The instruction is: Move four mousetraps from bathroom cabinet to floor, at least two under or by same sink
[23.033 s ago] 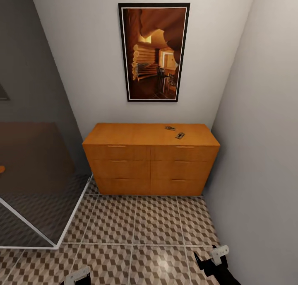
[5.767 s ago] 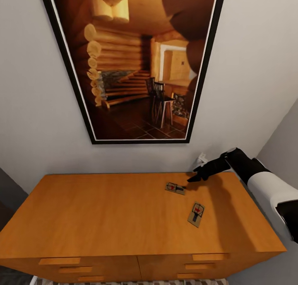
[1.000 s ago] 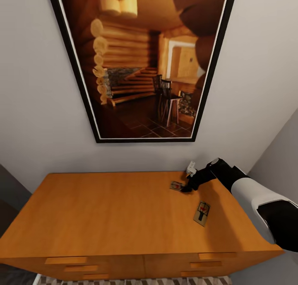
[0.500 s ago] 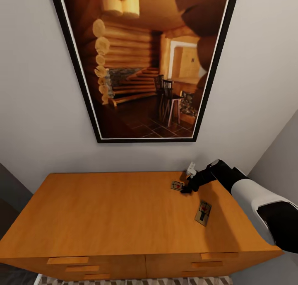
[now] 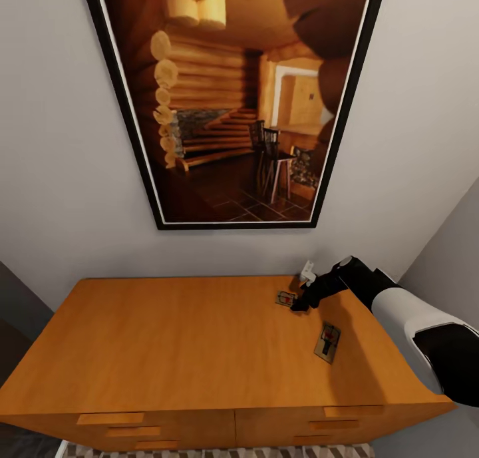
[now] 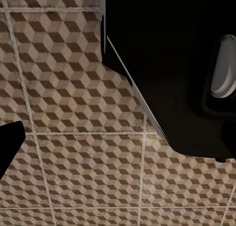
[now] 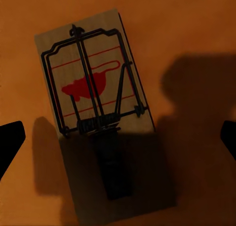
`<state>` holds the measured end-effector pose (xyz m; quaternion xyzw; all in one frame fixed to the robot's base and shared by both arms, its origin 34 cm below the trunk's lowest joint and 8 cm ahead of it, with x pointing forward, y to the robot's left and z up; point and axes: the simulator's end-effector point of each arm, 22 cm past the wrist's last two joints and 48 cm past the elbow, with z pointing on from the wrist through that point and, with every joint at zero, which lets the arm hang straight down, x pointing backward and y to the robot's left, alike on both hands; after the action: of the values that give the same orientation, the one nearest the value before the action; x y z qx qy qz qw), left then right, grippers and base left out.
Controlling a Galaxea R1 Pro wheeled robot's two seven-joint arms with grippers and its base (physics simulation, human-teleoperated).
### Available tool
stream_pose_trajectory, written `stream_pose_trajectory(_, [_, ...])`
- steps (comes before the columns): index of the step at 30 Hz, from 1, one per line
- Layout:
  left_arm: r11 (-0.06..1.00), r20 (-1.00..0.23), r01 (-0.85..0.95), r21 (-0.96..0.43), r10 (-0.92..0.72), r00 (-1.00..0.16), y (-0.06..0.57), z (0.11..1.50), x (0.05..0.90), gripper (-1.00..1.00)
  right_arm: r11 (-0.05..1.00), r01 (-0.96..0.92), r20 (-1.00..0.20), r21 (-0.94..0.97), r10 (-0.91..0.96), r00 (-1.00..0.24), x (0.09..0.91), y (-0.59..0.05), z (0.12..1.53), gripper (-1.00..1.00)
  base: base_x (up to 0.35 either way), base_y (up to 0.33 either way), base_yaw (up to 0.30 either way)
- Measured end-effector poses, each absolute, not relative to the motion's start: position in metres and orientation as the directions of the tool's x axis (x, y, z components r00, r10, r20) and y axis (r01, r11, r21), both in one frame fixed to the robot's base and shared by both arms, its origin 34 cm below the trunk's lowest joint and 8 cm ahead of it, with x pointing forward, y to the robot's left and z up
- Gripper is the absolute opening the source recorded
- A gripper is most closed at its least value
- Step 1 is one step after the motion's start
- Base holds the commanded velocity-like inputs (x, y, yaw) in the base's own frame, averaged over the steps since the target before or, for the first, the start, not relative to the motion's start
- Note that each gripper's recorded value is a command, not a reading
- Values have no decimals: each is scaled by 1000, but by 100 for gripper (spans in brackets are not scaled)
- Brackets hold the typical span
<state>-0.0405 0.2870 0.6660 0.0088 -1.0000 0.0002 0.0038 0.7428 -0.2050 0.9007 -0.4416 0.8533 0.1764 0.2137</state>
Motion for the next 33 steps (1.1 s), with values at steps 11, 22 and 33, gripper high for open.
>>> stream_pose_trajectory(11, [1000,9,-18,0,-18,-1000,287,666,-41,100,548,-828,-523,116,-675,-520,743,-205,901,100,0,0,0])
stream_pose_trajectory(22, [1000,9,-18,0,-18,-1000,287,666,-41,100,550,-827,-523,117,-674,-522,743,-205,901,100,0,0,0])
stream_pose_trajectory(33, [1000,9,-19,0,-19,-1000,287,666,-41,100,549,-827,-523,117,-674,-522,743,-205,901,100,0,0,0])
